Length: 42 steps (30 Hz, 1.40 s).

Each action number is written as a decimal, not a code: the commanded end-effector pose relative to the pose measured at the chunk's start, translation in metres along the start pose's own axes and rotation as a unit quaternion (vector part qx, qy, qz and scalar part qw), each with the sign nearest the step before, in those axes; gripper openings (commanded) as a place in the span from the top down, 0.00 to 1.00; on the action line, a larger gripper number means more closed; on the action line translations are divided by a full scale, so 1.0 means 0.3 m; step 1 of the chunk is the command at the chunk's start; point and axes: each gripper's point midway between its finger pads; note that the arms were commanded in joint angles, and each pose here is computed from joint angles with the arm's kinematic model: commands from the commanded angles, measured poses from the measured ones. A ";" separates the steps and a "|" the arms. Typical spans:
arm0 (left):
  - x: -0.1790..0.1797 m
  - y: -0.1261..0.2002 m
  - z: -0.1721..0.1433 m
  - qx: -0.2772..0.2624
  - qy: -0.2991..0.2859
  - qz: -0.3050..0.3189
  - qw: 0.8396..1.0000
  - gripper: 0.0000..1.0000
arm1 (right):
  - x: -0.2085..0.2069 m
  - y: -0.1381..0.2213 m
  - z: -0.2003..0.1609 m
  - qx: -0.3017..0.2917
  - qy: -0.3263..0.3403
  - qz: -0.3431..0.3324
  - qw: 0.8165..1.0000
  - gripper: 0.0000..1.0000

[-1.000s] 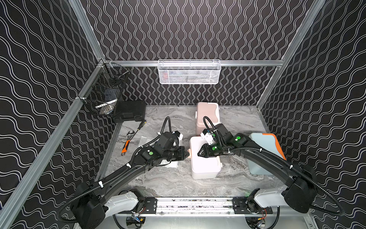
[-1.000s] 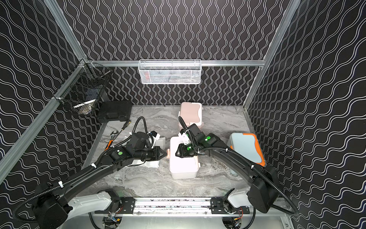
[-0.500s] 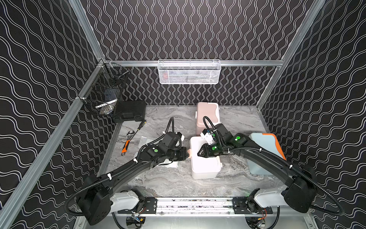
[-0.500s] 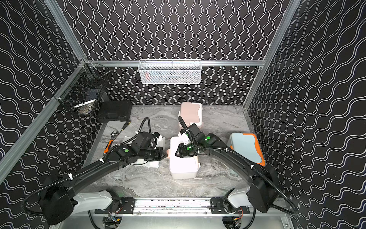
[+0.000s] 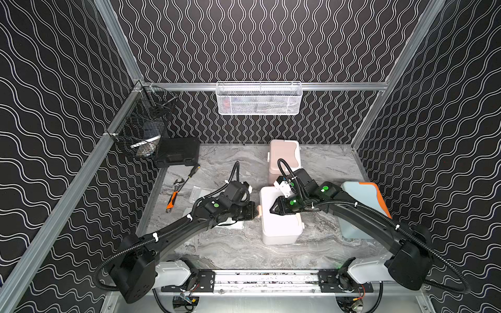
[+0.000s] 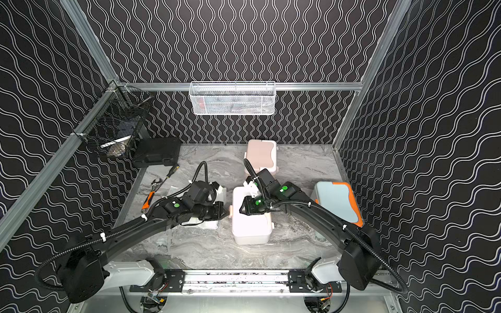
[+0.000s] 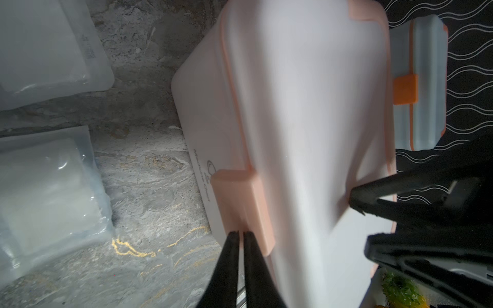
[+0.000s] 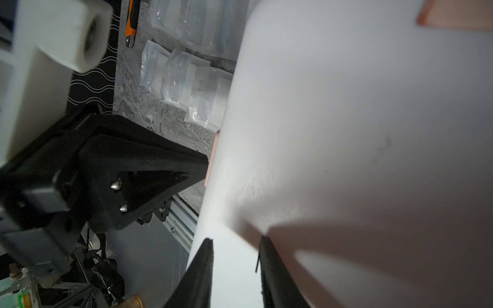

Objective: Open first aid kits and take out gauze
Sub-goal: Fasten the fastener of the first aid kit, then move the first aid kit to the center of the board.

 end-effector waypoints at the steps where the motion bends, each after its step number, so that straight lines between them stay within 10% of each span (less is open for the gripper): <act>1: -0.033 0.022 0.013 -0.013 -0.015 -0.018 1.000 0.83 | -0.059 0.013 -0.080 0.045 -0.022 -0.047 0.998 0.65; 15: -0.128 0.110 0.027 -0.021 -0.025 -0.059 0.998 0.15 | -0.120 0.235 -0.012 -0.090 -0.049 -0.115 0.988 0.27; 42: -0.182 -0.052 0.022 0.014 -0.013 -0.094 0.995 0.13 | -0.194 0.077 -0.081 -0.022 -0.088 -0.067 0.994 0.33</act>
Point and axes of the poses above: each gripper's point midway between its finger pads, its own y axis back along the fingers, its own x axis along the line the jaws close on, z = x × y, and after that the axes turned 8 degrees about y, right-handed
